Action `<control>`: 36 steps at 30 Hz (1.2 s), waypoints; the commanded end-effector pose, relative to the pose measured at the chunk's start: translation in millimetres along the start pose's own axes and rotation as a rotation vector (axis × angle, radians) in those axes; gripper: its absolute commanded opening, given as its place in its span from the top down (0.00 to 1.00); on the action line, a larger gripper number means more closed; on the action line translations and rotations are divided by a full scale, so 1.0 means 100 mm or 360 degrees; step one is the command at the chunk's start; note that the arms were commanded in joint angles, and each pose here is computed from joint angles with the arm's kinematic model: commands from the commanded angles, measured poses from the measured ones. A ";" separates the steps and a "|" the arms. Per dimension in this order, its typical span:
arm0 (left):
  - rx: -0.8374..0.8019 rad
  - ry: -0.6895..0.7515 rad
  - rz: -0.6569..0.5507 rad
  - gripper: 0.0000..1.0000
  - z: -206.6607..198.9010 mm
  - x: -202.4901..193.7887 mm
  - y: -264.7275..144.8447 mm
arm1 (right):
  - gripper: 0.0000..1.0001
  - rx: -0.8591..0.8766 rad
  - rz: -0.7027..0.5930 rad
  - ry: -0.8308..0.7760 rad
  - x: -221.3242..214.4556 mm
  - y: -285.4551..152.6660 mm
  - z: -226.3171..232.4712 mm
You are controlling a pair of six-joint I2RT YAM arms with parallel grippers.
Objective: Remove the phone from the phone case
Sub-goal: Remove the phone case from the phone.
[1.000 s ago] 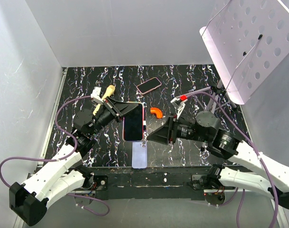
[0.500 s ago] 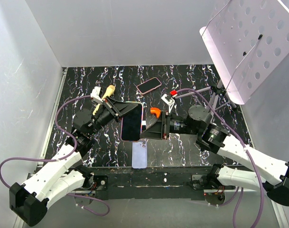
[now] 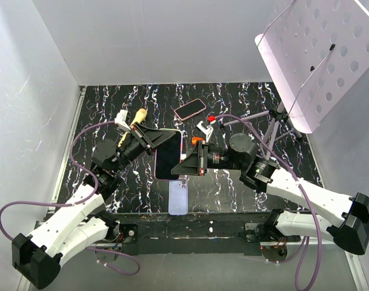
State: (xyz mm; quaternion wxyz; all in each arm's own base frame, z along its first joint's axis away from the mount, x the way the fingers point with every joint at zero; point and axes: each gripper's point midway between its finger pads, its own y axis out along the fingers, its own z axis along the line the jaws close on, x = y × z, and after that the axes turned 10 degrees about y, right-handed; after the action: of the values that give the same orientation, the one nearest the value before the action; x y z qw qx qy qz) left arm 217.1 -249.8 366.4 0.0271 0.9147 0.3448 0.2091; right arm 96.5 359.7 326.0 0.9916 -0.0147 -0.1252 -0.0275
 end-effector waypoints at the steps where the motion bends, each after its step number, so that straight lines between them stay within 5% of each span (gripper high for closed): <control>1: -0.0037 0.0010 0.0074 0.81 -0.15 -0.07 -0.08 | 0.99 0.0143 -0.0086 -0.0099 0.16 -0.04 0.19; 5: -0.0089 0.0048 0.0067 0.44 -0.12 -0.11 -0.21 | 0.99 0.0238 -0.0045 -0.0124 0.18 -0.17 0.26; 13: -0.0114 0.0236 0.0168 0.09 -0.14 -0.18 -0.28 | 0.99 0.0364 -0.0010 -0.0161 0.18 -0.32 0.48; 23: -0.0276 0.0608 0.0226 0.07 -0.32 -0.30 -0.56 | 0.99 0.0470 0.0018 -0.0165 0.16 -0.46 0.67; 30: -0.0659 0.0724 0.0497 0.02 -0.62 -0.61 -0.79 | 0.99 0.0497 0.0037 -0.0187 0.14 -0.52 0.74; 36: -0.0681 0.0896 0.0667 0.14 -0.65 -0.72 -0.86 | 0.99 0.0521 0.0049 -0.0184 0.12 -0.53 0.77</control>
State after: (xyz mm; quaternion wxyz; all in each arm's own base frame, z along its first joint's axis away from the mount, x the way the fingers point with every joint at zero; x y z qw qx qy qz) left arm 107.9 -238.8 376.4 0.0789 0.8719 0.1444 0.4612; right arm 99.0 320.5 368.9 0.9883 0.0816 -0.1286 0.0036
